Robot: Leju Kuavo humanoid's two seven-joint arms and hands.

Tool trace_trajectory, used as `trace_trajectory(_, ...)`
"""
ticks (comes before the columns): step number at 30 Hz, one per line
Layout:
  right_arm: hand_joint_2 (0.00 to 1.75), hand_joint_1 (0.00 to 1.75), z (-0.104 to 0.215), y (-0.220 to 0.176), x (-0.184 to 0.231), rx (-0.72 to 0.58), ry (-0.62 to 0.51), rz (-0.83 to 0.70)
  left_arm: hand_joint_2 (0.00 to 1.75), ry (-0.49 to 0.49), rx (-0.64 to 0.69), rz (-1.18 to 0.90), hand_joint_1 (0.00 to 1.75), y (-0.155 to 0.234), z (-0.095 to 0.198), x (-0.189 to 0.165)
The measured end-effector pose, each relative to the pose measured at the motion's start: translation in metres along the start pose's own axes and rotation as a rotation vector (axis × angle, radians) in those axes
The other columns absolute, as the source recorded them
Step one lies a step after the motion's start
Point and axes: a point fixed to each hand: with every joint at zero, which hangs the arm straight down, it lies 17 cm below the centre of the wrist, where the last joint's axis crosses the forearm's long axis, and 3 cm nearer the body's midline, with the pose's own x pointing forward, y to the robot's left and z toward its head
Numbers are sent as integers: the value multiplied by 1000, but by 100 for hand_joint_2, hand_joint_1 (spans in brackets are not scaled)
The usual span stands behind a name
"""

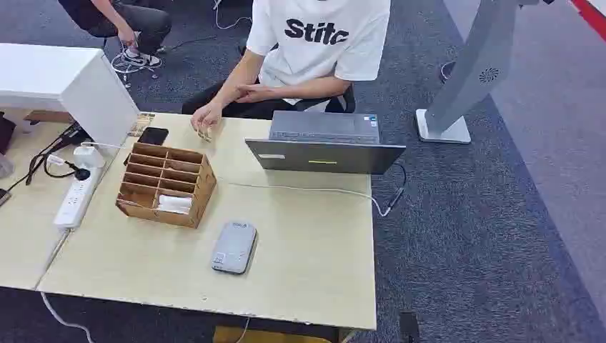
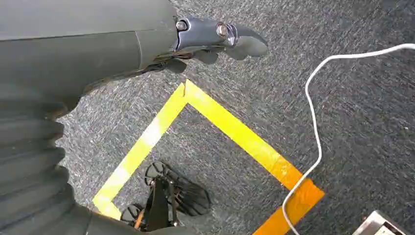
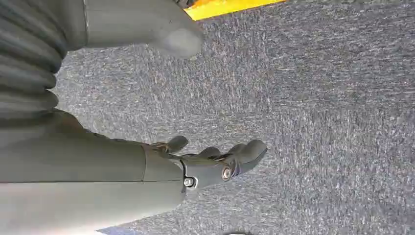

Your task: Pass the card to the sensor for recognition and then transmit it.

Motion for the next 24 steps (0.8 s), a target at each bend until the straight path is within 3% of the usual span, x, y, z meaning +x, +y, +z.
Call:
trace_trajectory(5, 175, 0, -1, -3, -2, -14, 6, -22, 175, -30, 9, 10, 0, 4, -2, 6)
trace_trajectory(11, 175, 0, -7, -25, -13, -65, 27, -118, 175, -168, 74, 119, 0, 45, -15, 42)
trace_trajectory(24, 175, 0, -33, -107, -15, -228, -10, -295, 175, -307, 184, 306, 0, 112, -27, 80)
